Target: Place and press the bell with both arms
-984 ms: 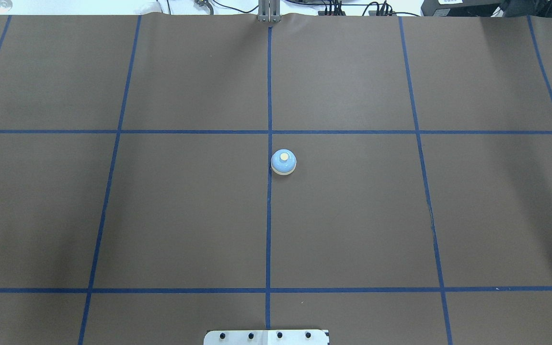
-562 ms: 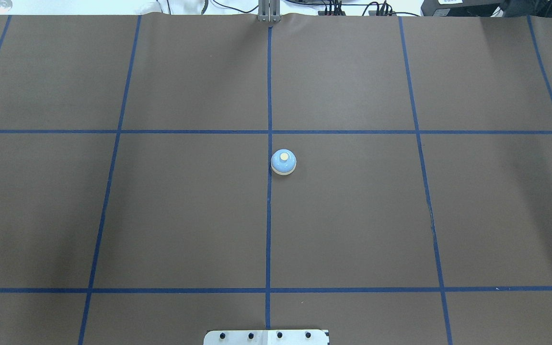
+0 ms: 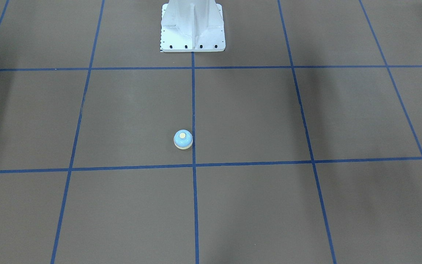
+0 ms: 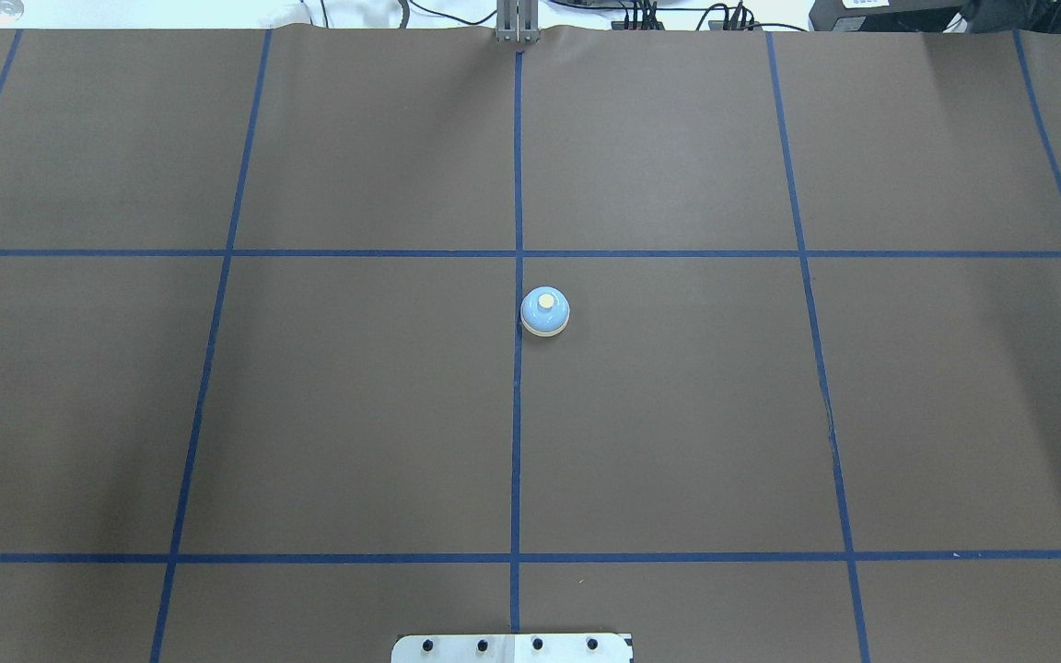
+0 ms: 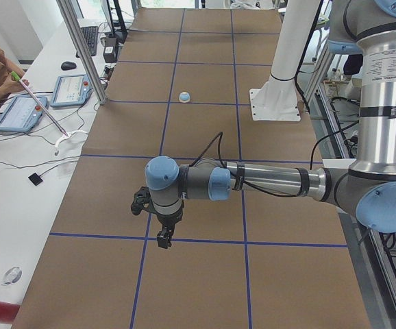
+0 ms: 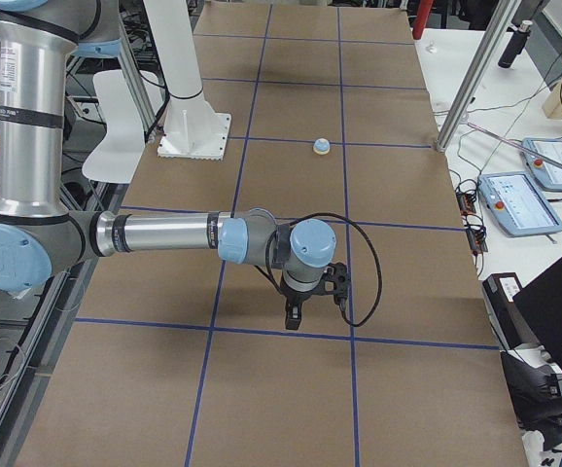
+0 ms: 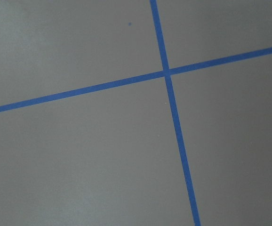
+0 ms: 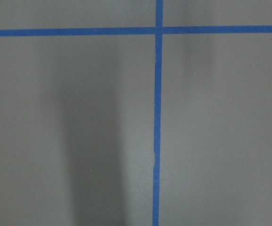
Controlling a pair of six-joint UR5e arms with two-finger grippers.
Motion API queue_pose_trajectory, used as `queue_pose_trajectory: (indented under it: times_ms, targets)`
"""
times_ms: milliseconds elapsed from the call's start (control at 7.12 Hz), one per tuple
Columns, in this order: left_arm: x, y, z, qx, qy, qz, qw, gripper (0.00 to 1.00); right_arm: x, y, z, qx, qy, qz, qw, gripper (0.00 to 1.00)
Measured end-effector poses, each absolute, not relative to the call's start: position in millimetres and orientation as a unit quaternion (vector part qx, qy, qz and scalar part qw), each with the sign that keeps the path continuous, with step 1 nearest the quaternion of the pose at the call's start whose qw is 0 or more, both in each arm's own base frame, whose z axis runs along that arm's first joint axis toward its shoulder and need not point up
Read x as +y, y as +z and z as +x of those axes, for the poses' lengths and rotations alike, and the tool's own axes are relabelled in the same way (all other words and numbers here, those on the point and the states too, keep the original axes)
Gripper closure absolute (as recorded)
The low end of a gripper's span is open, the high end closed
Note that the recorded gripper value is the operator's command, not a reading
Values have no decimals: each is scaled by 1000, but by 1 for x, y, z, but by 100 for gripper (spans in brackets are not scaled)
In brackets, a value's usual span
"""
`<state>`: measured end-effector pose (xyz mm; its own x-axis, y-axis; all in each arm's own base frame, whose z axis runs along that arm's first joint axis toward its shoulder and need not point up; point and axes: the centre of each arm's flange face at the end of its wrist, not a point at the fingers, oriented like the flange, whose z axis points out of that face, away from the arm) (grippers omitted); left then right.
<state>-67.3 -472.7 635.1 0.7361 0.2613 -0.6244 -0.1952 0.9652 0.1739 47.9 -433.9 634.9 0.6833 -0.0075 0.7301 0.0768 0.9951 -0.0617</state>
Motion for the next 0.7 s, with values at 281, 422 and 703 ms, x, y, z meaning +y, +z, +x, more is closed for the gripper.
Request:
queue_pose_trajectory:
  times_ms: [281, 422, 703]
  targets:
    - [-473, 636, -67, 342, 122, 47, 931, 0, -435, 633, 48, -397, -26, -40, 916, 0]
    - [-473, 637, -67, 342, 122, 46, 931, 0, -436, 632, 48, -397, -27, -39, 917, 0]
    - [-472, 637, -67, 342, 121, 46, 931, 0, -438, 630, 48, -397, -28, -37, 917, 0]
